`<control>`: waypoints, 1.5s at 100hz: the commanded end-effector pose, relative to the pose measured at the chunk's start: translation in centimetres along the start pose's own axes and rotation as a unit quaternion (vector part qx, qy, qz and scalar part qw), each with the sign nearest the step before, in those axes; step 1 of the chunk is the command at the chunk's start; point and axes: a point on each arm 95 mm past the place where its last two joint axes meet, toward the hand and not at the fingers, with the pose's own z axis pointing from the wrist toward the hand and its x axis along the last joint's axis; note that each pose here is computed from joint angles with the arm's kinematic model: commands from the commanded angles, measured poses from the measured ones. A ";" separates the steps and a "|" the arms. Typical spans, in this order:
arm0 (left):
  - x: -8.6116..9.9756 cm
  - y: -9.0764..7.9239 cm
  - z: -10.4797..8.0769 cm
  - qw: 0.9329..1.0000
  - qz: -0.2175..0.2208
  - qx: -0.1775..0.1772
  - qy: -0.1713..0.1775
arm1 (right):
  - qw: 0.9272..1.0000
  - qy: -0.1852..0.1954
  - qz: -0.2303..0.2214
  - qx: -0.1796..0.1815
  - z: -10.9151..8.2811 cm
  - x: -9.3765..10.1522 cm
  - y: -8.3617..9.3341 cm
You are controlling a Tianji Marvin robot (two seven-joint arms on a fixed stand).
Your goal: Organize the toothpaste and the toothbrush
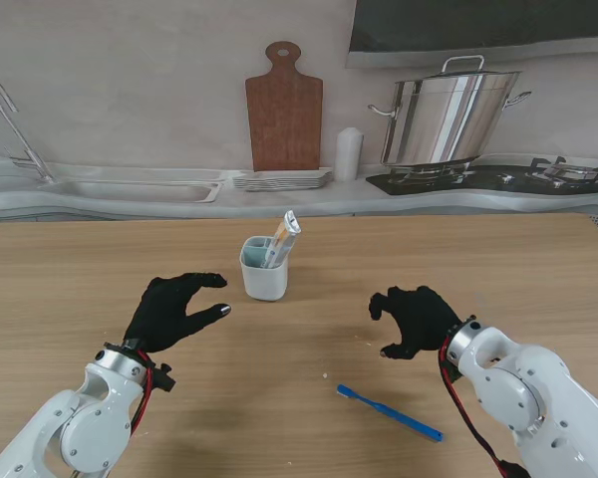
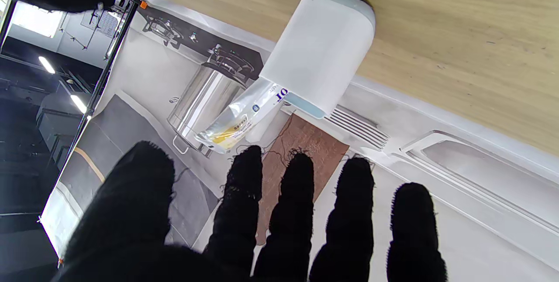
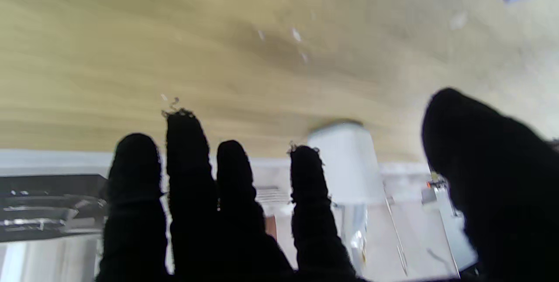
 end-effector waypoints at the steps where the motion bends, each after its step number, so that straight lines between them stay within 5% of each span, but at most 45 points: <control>1: 0.4 0.1 0.0 1.000 -0.001 -0.008 0.006 | 0.999 -0.007 0.008 0.040 -1.2 -0.1 -3.1; 29: 0.7 0.3 -0.2 1.000 0.003 -0.010 0.007 | 0.997 -0.016 0.007 0.073 -4.2 -0.1 -6.0; 75: 0.8 0.2 -0.8 1.000 0.006 -0.011 0.005 | 0.995 -0.029 0.057 0.078 -7.6 1.2 -7.9; 150: 1.2 -0.2 -1.0 1.000 0.006 -0.005 0.012 | 0.991 -0.044 0.031 0.127 -7.2 2.0 -10.6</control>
